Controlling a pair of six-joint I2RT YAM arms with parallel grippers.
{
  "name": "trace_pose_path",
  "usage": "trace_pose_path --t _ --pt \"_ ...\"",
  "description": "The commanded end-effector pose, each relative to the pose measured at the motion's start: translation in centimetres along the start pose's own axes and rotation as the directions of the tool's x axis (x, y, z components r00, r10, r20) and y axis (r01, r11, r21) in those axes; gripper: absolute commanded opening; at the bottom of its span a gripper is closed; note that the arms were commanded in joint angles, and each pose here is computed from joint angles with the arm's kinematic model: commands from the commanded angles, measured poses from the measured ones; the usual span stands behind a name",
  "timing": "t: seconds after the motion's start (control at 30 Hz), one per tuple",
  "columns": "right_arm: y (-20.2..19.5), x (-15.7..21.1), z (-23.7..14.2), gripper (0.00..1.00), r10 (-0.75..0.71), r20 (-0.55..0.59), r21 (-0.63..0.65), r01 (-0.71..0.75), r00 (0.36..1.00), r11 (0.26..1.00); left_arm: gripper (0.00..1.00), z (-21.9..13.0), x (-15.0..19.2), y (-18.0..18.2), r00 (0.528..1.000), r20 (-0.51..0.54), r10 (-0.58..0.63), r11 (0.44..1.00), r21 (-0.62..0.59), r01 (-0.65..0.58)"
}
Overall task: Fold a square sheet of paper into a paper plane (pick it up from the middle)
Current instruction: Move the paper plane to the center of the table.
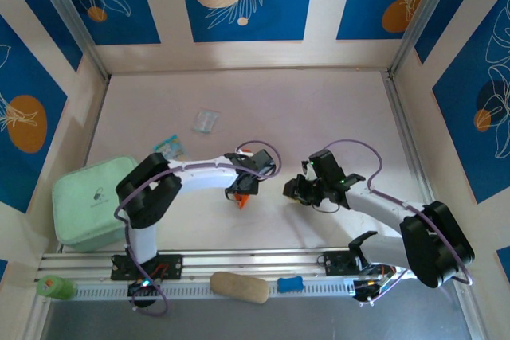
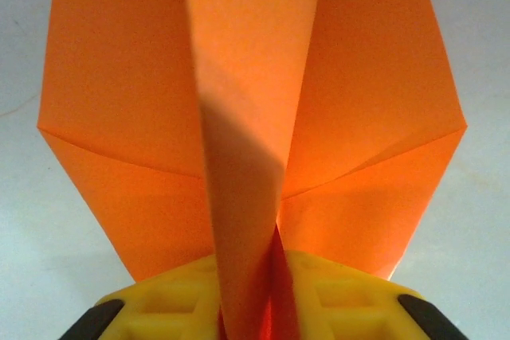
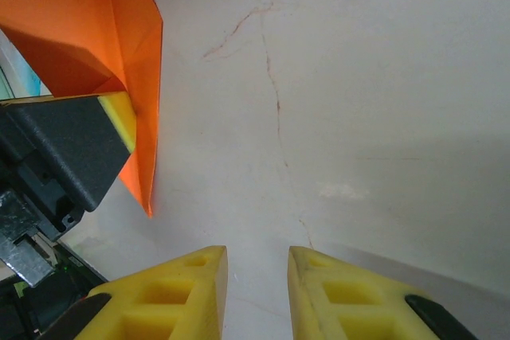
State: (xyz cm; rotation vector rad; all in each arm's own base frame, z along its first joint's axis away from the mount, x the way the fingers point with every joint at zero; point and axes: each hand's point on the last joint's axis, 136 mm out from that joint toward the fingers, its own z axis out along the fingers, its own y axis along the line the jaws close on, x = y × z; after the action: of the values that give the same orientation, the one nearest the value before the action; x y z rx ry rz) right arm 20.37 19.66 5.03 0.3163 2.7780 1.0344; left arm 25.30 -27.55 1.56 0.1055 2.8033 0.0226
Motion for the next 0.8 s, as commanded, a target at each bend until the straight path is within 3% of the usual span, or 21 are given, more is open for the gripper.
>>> trace_pose_path --t 0.0,0.17,0.37,0.43,0.7,0.77 --pt "0.7 -1.1 -1.1 0.26 -0.028 0.034 0.004 0.028 0.999 1.0 0.24 3.0 2.7 -0.1 0.991 -0.115 -0.07 0.998 -0.009 0.069" --pt "0.9 -2.0 -2.2 0.27 -0.038 0.065 -0.003 0.038 0.997 0.999 0.33 3.6 2.8 -0.2 0.984 -0.111 -0.136 0.991 -0.026 0.134" --pt "0.8 -2.6 -3.1 0.27 -0.04 0.098 -0.008 0.041 0.994 0.999 0.34 3.0 2.1 -0.1 0.983 -0.085 -0.165 0.985 -0.056 0.161" --pt "0.9 -2.8 -3.5 0.27 -0.055 0.11 -0.008 0.056 0.992 0.998 0.4 2.2 1.5 -0.1 0.983 -0.068 -0.172 0.984 -0.055 0.168" --pt "1.9 -5.4 -6.8 0.3 -0.151 0.256 0.052 0.142 0.955 0.988 0.47 -2.7 -1.5 -0.7 0.979 0.028 -0.199 0.98 0.033 0.199" --pt "2.1 -6.2 -7.7 0.35 -0.168 0.297 0.071 0.154 0.94 0.986 0.48 -3.8 -2.0 -0.5 0.978 0.048 -0.205 0.978 0.052 0.203"
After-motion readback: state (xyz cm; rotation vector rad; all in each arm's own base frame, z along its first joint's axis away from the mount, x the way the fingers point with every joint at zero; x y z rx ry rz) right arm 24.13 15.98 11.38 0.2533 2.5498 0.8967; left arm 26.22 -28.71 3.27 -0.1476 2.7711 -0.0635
